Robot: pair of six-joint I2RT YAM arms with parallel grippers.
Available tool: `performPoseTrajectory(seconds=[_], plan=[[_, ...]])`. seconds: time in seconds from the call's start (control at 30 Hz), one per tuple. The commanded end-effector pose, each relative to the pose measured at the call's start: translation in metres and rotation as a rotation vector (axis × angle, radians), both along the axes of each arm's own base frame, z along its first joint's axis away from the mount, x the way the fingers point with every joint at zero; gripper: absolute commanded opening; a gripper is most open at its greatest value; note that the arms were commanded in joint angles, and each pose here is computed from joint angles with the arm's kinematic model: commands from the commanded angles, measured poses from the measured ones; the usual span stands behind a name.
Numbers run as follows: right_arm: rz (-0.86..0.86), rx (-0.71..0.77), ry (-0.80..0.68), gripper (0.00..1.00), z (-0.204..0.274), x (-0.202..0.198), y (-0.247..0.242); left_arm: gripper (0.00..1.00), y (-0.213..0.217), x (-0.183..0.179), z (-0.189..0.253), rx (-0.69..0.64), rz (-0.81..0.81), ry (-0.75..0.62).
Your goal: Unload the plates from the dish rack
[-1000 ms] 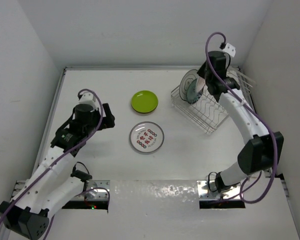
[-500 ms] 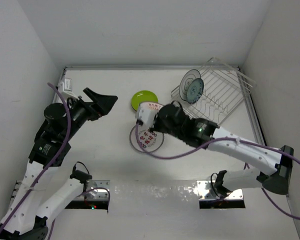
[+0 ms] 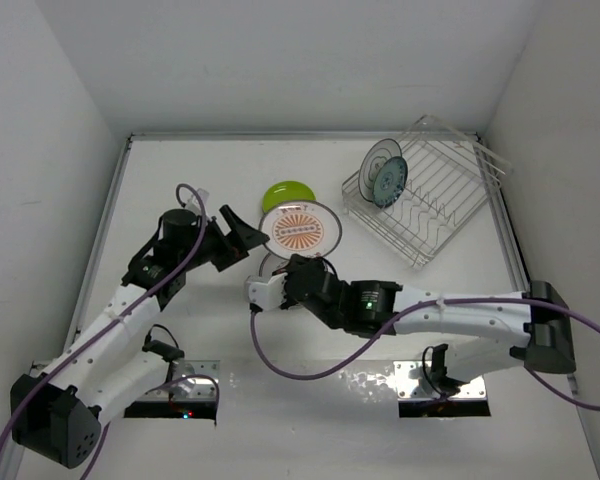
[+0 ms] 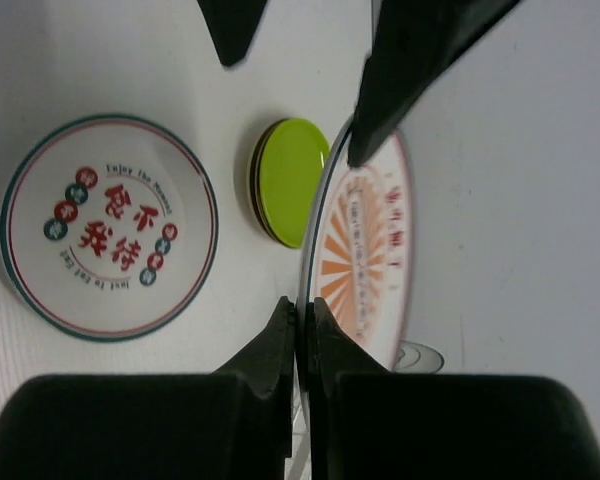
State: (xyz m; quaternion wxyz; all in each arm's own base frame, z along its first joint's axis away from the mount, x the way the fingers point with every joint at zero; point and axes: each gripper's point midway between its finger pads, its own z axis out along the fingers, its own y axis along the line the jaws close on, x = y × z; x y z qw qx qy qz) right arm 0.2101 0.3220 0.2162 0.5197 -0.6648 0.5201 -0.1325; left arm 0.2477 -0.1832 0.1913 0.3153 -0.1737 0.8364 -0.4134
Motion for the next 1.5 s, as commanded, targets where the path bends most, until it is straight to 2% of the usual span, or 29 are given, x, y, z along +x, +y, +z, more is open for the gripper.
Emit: performPoseTrajectory(seconds=[0.0,0.1,0.27,0.3,0.37,0.4,0.43,0.47,0.5,0.67,0.7,0.77,0.83,0.87,0.97,1.0,1.03,1.07,1.1,1.17,1.2,1.3,1.37,1.47], plan=[[0.024,0.175,-0.070,0.00,0.038,0.000,0.034,0.79,-0.013,0.003,0.029,-0.092,-0.051,-0.104],[0.025,0.180,-0.058,0.00,0.036,-0.001,0.043,0.71,-0.014,0.006,0.031,-0.097,-0.055,-0.113],[0.038,0.259,-0.045,0.00,0.034,-0.006,0.043,0.16,-0.011,0.008,0.021,-0.076,-0.038,-0.107],[0.033,0.259,-0.042,0.00,0.030,-0.006,0.041,0.02,-0.011,0.008,0.016,-0.070,-0.035,-0.095],[-0.012,0.258,-0.053,0.03,0.027,-0.002,0.034,0.00,-0.008,0.010,0.007,-0.047,-0.025,-0.085],[-0.030,0.258,-0.054,0.22,0.026,-0.001,0.031,0.00,-0.007,0.010,0.003,-0.038,-0.020,-0.080],[-0.064,0.271,-0.061,0.57,0.027,0.001,0.024,0.00,-0.005,0.011,0.001,-0.024,-0.016,-0.088],[-0.086,0.294,-0.063,0.97,0.029,0.002,0.019,0.00,-0.001,0.013,-0.002,-0.004,0.002,-0.094],[-0.121,0.330,-0.042,0.99,0.021,0.001,0.010,0.00,0.001,0.012,-0.010,0.016,0.008,-0.085],[-0.429,0.739,0.018,0.99,0.051,0.015,-0.062,0.00,0.011,0.012,-0.045,0.079,0.036,-0.063],[-0.479,0.747,0.024,0.99,0.050,0.017,-0.076,0.00,0.011,0.012,-0.050,0.078,0.037,-0.051],[-0.551,0.878,0.072,0.99,0.060,0.019,-0.098,0.00,0.009,0.013,-0.062,0.073,0.035,-0.026],[-0.634,0.889,0.097,0.99,0.053,0.030,-0.123,0.00,0.008,0.012,-0.079,0.085,0.035,0.019],[-0.663,0.965,0.136,0.99,0.055,0.030,-0.130,0.00,0.006,0.018,-0.078,0.075,0.037,-0.003],[-0.735,0.934,0.158,0.99,0.045,0.036,-0.145,0.00,0.000,0.018,-0.092,0.072,0.021,0.030],[-0.761,0.884,0.161,0.99,0.037,0.036,-0.150,0.01,-0.001,0.018,-0.095,0.066,0.021,0.038],[-0.779,0.887,0.164,0.99,0.040,0.038,-0.151,0.12,-0.005,0.018,-0.098,0.068,0.009,0.044],[-0.818,0.828,0.163,0.99,0.029,0.040,-0.155,0.19,-0.007,0.017,-0.100,0.070,0.005,0.052],[-0.842,0.844,0.170,0.99,0.032,0.043,-0.155,0.36,-0.011,0.017,-0.101,0.073,-0.004,0.052],[-0.894,0.805,0.202,0.99,0.017,0.053,-0.159,0.56,-0.014,0.017,-0.102,0.082,-0.014,0.052],[-0.902,0.807,0.226,0.99,0.014,0.057,-0.157,0.75,-0.021,0.018,-0.098,0.088,-0.028,0.046],[-0.982,0.873,0.325,0.99,-0.004,0.073,-0.159,0.91,-0.029,0.013,-0.097,0.166,-0.046,0.057],[-1.020,0.922,0.398,0.99,-0.013,0.086,-0.162,0.97,-0.027,0.013,-0.095,0.210,-0.031,0.058],[-1.077,1.046,0.478,0.99,-0.017,0.109,-0.166,1.00,-0.007,0.019,-0.089,0.298,0.040,0.046]])
